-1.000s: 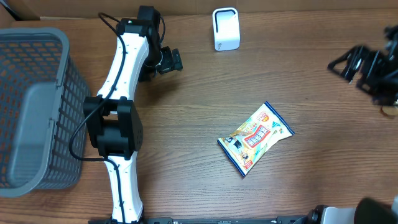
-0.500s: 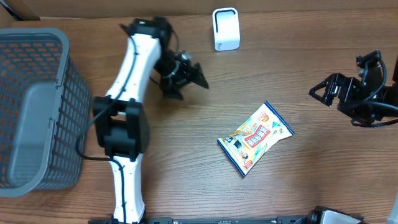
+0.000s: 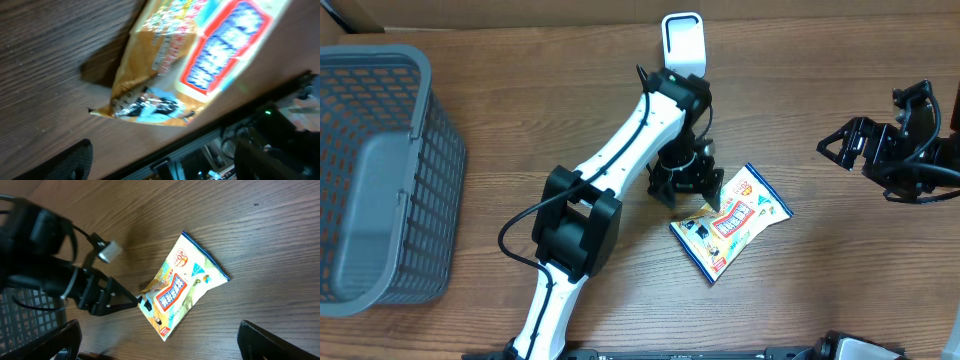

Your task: Scan the item barcode

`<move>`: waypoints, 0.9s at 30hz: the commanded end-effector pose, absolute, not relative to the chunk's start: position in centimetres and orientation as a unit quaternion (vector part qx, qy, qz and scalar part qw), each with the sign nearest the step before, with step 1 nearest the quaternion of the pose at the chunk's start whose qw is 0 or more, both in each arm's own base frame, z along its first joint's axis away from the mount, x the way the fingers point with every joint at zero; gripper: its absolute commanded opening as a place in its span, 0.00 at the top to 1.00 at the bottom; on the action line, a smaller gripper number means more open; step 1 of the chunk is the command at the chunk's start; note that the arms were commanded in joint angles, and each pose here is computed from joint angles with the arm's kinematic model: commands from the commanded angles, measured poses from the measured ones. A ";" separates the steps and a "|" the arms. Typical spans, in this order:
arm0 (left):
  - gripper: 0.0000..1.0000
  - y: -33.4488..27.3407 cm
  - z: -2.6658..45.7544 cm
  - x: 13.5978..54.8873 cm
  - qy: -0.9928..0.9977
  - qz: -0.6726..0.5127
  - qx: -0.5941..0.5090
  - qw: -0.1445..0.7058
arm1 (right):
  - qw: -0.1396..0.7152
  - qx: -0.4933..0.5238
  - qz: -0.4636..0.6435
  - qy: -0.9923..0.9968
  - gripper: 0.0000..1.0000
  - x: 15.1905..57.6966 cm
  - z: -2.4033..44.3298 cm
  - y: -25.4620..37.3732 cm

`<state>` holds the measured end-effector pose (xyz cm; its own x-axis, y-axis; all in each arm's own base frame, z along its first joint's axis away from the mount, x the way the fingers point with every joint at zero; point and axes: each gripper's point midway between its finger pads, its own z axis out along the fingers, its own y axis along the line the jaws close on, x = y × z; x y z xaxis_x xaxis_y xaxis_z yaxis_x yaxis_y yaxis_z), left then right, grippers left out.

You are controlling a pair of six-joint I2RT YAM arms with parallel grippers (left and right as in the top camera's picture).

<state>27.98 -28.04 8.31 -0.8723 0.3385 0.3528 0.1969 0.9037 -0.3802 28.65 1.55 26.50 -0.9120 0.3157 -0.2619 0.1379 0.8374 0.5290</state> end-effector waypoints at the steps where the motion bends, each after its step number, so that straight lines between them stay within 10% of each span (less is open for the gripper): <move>1: 0.19 -25.6 6.2 28.0 -0.963 0.112 -0.119 0.214 | 0.182 0.117 0.256 0.942 0.00 28.7 26.8 1.6; 27: 0.24 -28.5 1.7 27.0 -0.925 0.282 -0.113 0.229 | 0.185 0.111 0.252 0.943 0.00 29.8 26.2 1.2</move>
<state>26.35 -28.16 2.01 -0.8507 0.3768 0.3666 0.1069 0.8068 -0.5811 29.64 1.26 26.41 -0.9053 0.3129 -0.2873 0.1242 0.8417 0.5254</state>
